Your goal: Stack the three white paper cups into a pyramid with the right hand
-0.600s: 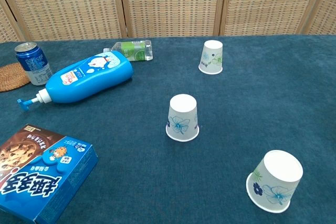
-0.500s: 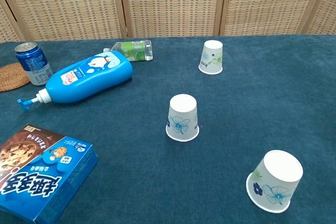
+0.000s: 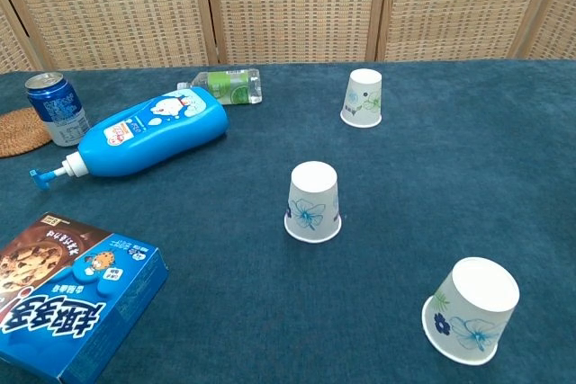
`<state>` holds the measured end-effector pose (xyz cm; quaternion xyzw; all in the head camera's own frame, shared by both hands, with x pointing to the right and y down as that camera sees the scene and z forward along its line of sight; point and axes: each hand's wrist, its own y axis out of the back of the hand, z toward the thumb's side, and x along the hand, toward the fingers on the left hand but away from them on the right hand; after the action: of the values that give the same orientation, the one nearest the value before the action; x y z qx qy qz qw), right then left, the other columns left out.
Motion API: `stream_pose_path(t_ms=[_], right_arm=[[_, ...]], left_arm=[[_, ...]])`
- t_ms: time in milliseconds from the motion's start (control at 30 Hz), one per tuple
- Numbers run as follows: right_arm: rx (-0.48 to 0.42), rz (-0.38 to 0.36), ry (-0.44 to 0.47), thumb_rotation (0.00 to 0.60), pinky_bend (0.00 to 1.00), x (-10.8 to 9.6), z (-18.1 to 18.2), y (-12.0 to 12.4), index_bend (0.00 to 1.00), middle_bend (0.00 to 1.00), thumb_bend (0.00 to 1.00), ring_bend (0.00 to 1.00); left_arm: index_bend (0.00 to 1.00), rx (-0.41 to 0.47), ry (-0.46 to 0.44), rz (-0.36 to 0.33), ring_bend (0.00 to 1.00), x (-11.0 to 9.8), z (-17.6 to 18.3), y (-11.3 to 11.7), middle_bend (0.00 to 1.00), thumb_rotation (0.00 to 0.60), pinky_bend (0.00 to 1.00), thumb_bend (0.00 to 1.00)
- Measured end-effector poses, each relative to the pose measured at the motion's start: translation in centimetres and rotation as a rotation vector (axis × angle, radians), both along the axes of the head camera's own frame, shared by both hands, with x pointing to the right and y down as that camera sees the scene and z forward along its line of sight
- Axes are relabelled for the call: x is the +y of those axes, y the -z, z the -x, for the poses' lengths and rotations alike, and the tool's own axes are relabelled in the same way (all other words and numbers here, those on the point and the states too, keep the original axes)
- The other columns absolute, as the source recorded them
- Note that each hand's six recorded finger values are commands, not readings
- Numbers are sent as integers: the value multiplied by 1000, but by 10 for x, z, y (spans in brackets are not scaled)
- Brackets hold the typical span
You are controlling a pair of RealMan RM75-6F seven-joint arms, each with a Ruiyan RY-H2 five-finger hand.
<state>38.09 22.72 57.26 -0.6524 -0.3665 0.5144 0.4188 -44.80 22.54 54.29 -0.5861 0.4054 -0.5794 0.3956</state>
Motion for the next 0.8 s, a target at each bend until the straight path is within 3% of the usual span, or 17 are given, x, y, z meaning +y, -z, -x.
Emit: stream_pose_path(t_ms=[467, 800], right_arm=[[-18, 8, 3, 600, 76, -1, -2, 0, 87, 0, 123, 0], [-81, 14, 28, 600, 77, -10, -5, -2, 154, 0, 123, 0]], left_arm=[[0, 7, 4, -12, 0, 1, 0, 5, 0, 600, 21, 204], [0, 0, -11, -8, 0, 3, -4, 3, 0, 600, 21, 205]])
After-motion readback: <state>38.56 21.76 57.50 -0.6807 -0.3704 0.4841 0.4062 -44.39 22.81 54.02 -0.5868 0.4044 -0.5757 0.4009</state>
